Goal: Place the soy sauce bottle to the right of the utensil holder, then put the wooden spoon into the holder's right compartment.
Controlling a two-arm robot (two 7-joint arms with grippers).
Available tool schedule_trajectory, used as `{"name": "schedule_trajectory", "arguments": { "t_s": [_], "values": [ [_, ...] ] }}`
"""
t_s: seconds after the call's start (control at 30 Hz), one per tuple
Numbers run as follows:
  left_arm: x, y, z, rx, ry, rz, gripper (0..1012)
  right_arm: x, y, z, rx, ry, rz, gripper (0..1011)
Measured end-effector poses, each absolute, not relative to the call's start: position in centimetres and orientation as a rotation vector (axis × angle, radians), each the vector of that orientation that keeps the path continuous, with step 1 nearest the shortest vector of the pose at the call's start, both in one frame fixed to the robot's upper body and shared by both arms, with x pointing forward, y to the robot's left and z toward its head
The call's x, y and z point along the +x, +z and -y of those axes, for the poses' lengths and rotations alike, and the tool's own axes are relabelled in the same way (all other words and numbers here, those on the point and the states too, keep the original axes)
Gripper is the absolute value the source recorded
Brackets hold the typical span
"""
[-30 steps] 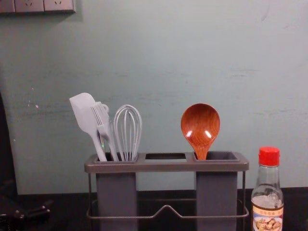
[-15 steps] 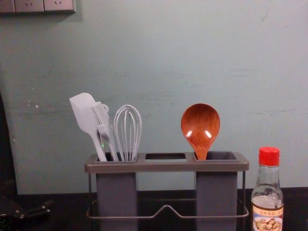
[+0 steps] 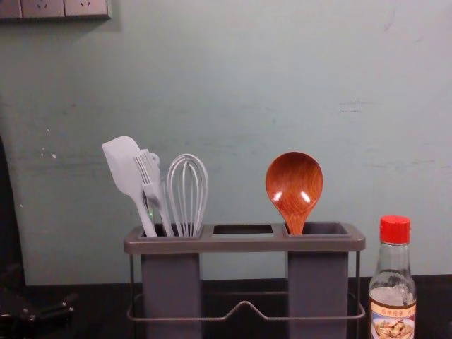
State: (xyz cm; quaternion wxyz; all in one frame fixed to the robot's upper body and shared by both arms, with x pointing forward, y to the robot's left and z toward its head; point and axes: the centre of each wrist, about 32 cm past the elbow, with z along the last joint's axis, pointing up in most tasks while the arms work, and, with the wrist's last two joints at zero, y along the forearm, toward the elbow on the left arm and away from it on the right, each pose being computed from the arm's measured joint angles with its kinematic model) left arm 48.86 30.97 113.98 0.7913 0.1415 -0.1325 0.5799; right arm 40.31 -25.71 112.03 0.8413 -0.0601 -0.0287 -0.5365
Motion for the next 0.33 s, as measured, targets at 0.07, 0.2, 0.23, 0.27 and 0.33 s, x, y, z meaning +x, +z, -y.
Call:
{"name": "schedule_trajectory", "arguments": {
  "t_s": [0.07, 0.2, 0.23, 0.27, 0.33],
  "values": [
    [48.86, 113.98, -30.97, 0.304, 1.248, 0.285, 1005, 40.31, 112.03, 25.71, -0.127, -1.134, 0.061, 1003],
    [48.86, 113.98, -30.97, 0.304, 1.248, 0.285, 1005, 40.31, 112.04, 25.71, -0.127, -1.134, 0.061, 1003],
    [48.86, 113.98, -30.97, 0.304, 1.248, 0.285, 1005, 40.31, 112.03, 25.71, -0.127, -1.134, 0.061, 1002],
    [48.86, 113.98, -30.97, 0.304, 1.248, 0.285, 1005, 40.31, 112.04, 25.71, -0.127, -1.134, 0.061, 1003],
    [48.86, 113.98, -30.97, 0.305, 1.248, 0.285, 1005, 40.31, 112.03, 25.71, -0.127, -1.134, 0.061, 1002]
  ]
}}
